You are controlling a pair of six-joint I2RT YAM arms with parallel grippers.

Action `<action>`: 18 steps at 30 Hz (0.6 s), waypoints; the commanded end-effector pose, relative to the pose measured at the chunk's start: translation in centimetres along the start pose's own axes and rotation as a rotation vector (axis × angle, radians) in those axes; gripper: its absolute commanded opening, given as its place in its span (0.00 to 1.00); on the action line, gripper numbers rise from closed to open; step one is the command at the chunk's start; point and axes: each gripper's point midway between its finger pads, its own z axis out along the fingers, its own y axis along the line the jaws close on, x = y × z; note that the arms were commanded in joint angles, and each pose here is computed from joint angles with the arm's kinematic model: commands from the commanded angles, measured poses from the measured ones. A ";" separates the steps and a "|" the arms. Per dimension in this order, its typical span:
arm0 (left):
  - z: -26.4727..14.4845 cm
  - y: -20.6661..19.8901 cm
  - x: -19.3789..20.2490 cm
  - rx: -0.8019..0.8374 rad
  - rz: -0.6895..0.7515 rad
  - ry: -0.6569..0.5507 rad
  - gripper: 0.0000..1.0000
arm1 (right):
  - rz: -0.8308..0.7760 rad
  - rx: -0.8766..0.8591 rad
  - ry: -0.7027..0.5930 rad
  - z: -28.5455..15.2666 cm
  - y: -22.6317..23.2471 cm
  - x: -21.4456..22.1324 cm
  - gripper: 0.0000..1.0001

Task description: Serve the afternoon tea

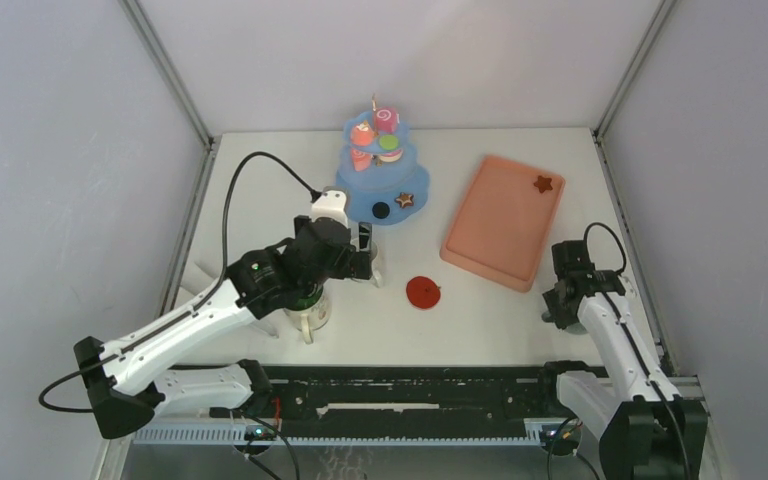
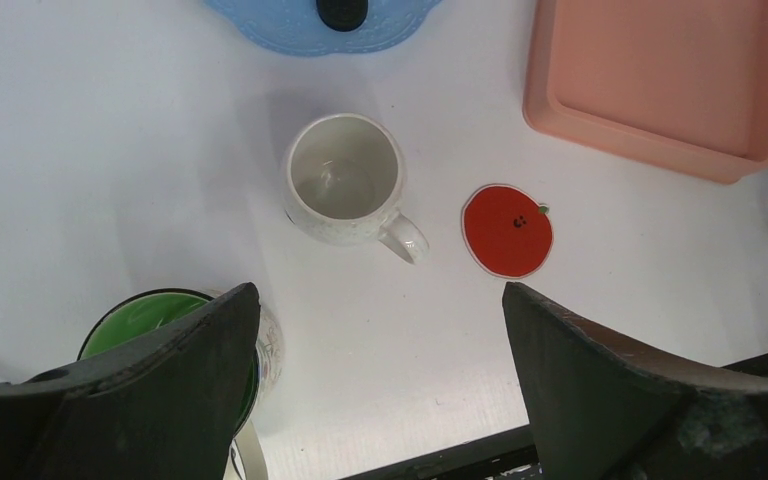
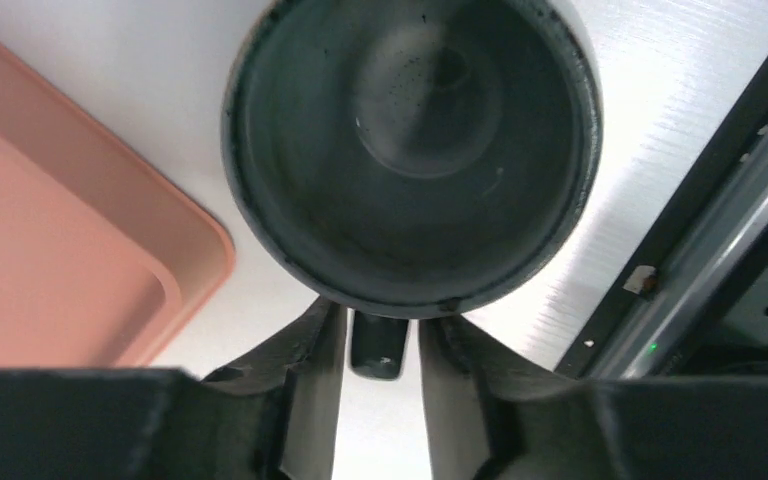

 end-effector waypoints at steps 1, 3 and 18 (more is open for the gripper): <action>-0.3 0.0 -1.0 0.017 -0.020 -0.042 0.95 | 0.022 -0.065 -0.075 0.2 1.9 -2.0 0.32; -0.3 0.1 -0.9 0.012 -0.025 -0.043 0.95 | 0.012 -0.098 -0.101 -0.3 2.2 -2.9 0.08; -0.7 2.8 -2.1 -0.069 -0.110 -0.088 0.95 | -0.556 -0.865 -0.263 -15.9 13.0 -2.7 0.00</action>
